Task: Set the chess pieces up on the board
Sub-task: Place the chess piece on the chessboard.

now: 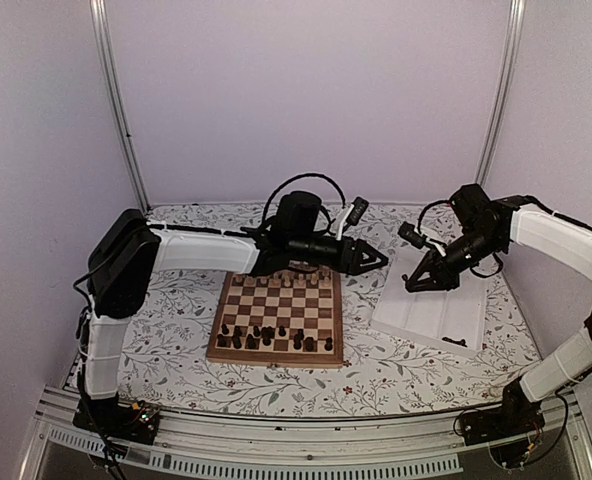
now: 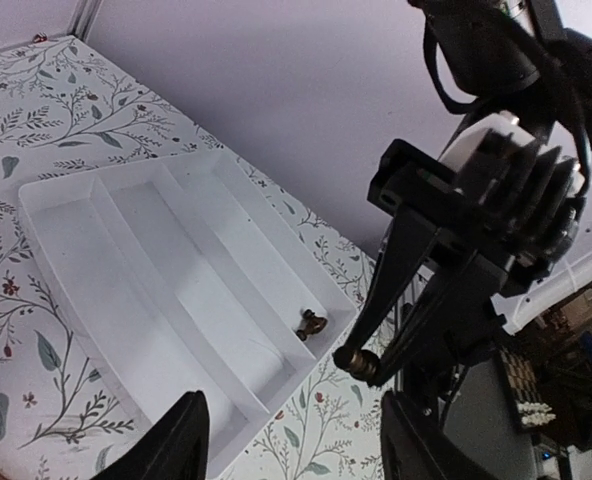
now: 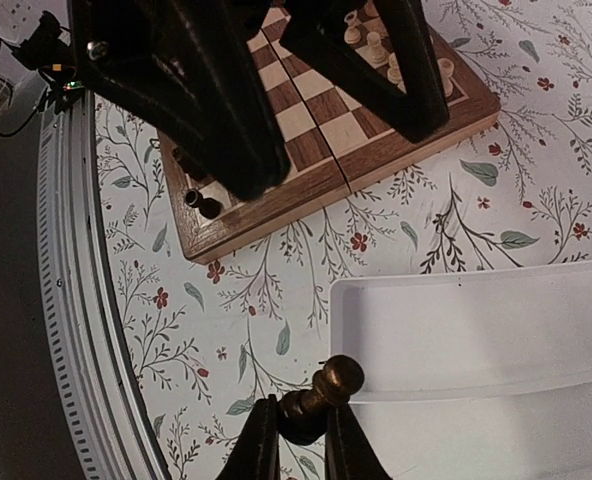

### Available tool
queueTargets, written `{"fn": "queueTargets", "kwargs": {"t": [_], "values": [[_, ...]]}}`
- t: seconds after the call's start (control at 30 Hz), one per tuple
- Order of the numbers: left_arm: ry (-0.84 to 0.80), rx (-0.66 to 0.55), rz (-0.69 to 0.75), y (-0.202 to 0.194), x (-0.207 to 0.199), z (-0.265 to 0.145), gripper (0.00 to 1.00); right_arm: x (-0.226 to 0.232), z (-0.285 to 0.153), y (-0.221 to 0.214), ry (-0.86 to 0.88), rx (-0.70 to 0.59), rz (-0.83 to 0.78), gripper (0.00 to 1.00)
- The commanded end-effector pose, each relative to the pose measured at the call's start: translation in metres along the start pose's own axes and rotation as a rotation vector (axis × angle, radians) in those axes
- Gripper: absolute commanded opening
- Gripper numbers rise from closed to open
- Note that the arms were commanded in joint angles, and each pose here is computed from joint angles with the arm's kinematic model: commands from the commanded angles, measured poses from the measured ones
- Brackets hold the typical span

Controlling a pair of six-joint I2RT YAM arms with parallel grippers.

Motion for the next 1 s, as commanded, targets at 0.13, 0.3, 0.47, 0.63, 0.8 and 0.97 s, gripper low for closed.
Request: {"fn": "queueTargets", "kwargs": {"t": [0.13, 0.3, 0.47, 0.63, 0.8, 0.97], "values": [[-0.243, 0.042, -0.123, -0.006, -0.032, 0.022, 0.59, 0.002, -0.001, 0.021, 0.016, -0.034, -0.050, 0.10], [-0.293, 0.082, -0.135, -0.012, -0.039, 0.031, 0.56, 0.001, 0.003, 0.021, 0.017, -0.032, -0.042, 0.10], [-0.302, 0.104, -0.152, -0.017, -0.038, 0.036, 0.51, 0.001, 0.005, 0.021, 0.020, -0.033, -0.044, 0.10], [-0.304, 0.123, -0.176, -0.023, -0.036, 0.040, 0.47, 0.002, 0.005, 0.023, 0.020, -0.038, -0.051, 0.11], [-0.311, 0.133, -0.184, -0.023, -0.036, 0.044, 0.39, 0.003, 0.007, 0.022, 0.030, -0.037, -0.046, 0.11], [-0.321, 0.145, -0.194, -0.025, -0.035, 0.045, 0.26, 0.004, 0.007, 0.022, 0.028, -0.038, -0.045, 0.11]]}}
Point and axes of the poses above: each gripper's point midway between its finger pads, its own z axis out along the fingers, its own x axis along the line the jaws close on, y = z × x, the point moved 3 cm from there along -z, back along the fingers, and after that the axes turned 11 degrees about -z, right-handed, at the moved point
